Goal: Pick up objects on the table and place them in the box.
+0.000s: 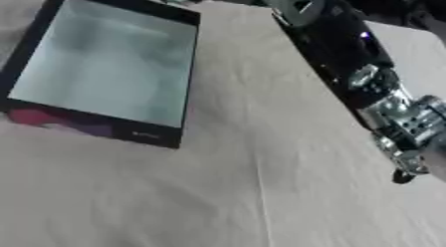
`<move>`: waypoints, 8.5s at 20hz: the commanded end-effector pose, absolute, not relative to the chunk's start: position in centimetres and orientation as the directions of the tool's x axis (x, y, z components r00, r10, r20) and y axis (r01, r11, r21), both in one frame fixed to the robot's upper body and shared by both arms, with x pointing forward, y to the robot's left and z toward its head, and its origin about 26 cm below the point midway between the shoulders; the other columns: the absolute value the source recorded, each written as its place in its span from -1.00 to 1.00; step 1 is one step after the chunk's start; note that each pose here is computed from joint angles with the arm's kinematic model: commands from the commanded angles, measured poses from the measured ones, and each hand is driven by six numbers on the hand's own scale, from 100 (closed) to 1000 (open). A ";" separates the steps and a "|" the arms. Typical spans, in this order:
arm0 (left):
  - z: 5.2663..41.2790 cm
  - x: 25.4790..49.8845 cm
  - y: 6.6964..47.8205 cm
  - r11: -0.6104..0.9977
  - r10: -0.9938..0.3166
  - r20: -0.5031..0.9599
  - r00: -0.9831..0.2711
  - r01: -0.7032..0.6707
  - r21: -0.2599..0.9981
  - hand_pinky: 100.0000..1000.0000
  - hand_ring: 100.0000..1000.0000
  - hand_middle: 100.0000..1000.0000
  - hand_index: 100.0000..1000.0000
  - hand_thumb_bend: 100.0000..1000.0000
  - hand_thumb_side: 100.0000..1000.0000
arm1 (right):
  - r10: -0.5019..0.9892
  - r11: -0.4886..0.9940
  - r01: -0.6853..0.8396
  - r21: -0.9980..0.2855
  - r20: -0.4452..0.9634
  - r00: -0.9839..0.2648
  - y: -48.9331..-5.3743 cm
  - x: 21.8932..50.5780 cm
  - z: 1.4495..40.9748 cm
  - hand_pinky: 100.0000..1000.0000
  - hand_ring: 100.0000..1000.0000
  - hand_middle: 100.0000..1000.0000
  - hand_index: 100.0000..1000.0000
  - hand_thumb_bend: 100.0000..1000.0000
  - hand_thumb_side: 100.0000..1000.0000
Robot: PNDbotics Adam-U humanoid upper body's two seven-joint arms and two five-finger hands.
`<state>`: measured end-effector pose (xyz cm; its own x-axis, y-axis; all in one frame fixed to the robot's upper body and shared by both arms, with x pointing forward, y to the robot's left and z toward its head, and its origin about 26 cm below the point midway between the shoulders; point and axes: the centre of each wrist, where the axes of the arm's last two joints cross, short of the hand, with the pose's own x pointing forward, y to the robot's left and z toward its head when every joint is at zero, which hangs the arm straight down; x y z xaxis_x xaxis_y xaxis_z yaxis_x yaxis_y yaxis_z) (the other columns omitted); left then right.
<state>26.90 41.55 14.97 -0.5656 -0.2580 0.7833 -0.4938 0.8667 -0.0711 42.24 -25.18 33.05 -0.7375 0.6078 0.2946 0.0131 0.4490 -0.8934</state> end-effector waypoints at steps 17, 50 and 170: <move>18.0 25.4 42.2 0.753 -0.349 0.696 -0.628 -0.630 -0.191 0.31 0.02 0.36 0.34 -0.89 0.04 | 0.663 0.421 -0.009 -0.907 0.315 -0.679 -23.5 43.6 29.8 0.73 0.48 0.36 0.19 -1.00 -1.00; 16.6 25.6 42.3 0.735 -0.326 0.698 -0.638 -0.635 -0.237 0.32 0.02 0.38 0.38 -0.86 0.04 | 0.690 0.354 -0.043 -0.934 0.292 -0.663 -24.7 44.7 28.3 1.00 1.00 1.00 0.96 -0.46 -1.00; 14.8 27.2 41.9 0.847 -0.320 0.727 -0.607 -0.527 -0.067 0.35 -0.03 0.39 0.36 -0.94 0.14 | 0.954 0.261 0.170 -0.950 0.228 -0.192 -52.9 33.7 32.3 0.93 1.00 1.00 0.80 -0.38 -1.00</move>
